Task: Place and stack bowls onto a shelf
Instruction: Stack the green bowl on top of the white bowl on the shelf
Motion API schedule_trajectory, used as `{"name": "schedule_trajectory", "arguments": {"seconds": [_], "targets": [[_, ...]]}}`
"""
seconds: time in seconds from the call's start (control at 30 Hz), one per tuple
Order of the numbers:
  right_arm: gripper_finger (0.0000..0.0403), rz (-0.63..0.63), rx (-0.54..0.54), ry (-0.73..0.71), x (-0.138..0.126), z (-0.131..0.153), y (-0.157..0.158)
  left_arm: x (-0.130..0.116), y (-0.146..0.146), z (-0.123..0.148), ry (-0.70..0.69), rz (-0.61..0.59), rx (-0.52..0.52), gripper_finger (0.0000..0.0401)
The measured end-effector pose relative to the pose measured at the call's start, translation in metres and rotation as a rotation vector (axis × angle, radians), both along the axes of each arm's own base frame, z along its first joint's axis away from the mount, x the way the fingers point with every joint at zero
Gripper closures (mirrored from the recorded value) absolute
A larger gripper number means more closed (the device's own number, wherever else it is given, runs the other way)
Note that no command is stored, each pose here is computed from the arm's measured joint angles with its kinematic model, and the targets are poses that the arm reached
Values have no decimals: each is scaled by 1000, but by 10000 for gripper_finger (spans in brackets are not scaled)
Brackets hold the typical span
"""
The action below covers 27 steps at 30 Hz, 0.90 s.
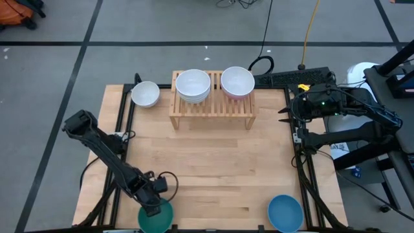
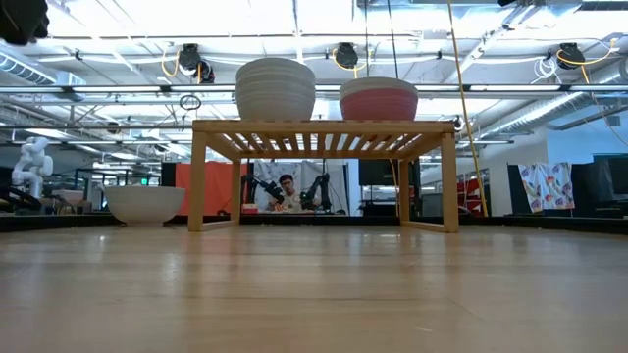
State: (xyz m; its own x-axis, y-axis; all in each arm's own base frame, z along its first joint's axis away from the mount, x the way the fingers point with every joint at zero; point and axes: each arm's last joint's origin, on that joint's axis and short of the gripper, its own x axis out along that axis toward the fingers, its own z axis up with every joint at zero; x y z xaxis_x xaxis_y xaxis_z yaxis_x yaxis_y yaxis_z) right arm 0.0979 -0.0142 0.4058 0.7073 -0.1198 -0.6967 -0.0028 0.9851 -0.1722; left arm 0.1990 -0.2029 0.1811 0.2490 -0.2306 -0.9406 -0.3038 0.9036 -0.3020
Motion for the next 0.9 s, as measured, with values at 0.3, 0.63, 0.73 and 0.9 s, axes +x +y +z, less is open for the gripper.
{"name": "schedule_trajectory", "arguments": {"seconds": [0.3, 0.63, 0.73, 0.9], "targets": [[271, -1, -1, 0, 0, 0, 0, 11, 1, -15, 46, 120, 1, 320], [271, -2, -3, -15, 1, 1, 0, 19, 5, -22, 122, 216, -67, 383], [271, -1, -4, -15, 1, 1, 0, 22, 8, -21, 119, 256, -70, 391], [271, -1, -4, -15, 1, 1, 0, 30, 16, -20, 118, 343, -85, 394]]}}
